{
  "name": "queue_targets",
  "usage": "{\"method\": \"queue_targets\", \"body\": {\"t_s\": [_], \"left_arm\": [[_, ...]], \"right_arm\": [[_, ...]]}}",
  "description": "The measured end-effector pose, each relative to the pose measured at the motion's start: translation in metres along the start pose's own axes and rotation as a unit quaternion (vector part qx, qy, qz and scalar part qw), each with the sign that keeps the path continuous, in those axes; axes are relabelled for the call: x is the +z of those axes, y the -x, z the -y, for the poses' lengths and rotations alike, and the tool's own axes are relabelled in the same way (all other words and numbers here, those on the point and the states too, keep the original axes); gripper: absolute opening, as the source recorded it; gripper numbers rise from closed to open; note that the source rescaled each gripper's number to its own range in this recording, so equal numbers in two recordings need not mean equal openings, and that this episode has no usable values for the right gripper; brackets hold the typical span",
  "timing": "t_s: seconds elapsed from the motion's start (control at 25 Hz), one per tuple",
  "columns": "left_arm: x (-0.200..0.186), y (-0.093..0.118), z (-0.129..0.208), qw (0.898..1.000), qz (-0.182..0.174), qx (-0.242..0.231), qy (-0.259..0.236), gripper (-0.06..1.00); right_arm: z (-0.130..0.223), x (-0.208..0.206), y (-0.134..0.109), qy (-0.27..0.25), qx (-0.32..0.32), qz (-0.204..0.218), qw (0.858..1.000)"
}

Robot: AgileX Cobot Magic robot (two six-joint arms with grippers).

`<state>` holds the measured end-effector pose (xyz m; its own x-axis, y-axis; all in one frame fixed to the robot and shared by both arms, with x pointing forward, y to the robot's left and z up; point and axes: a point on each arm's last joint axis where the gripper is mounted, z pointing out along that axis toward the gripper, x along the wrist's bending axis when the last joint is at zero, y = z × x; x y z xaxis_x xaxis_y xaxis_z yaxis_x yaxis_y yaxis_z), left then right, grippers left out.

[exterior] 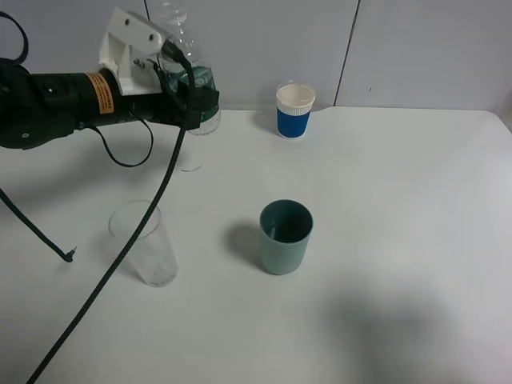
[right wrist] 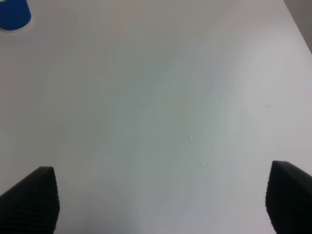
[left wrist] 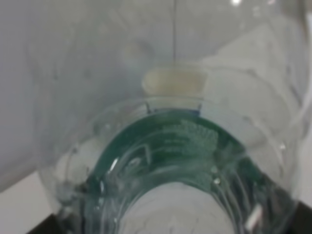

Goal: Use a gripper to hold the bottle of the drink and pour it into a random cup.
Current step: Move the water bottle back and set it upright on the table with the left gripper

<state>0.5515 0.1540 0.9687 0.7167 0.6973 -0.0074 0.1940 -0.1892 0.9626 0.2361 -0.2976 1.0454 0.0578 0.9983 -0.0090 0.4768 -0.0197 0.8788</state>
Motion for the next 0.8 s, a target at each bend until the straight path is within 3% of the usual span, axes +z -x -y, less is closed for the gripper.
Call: {"method": "queue_targets", "body": {"t_s": [0.36, 0.8], "left_arm": [[0.016, -0.001, 0.033, 0.996, 0.021, 0.082, -0.026, 0.0], [0.02, -0.01, 0.055, 0.995, 0.059, 0.076, -0.007, 0.0]], "right_arm": [[0.0, 0.0, 0.0, 0.0, 0.0, 0.0, 1.0], [0.0, 0.0, 0.0, 0.0, 0.0, 0.0, 1.0]]}}
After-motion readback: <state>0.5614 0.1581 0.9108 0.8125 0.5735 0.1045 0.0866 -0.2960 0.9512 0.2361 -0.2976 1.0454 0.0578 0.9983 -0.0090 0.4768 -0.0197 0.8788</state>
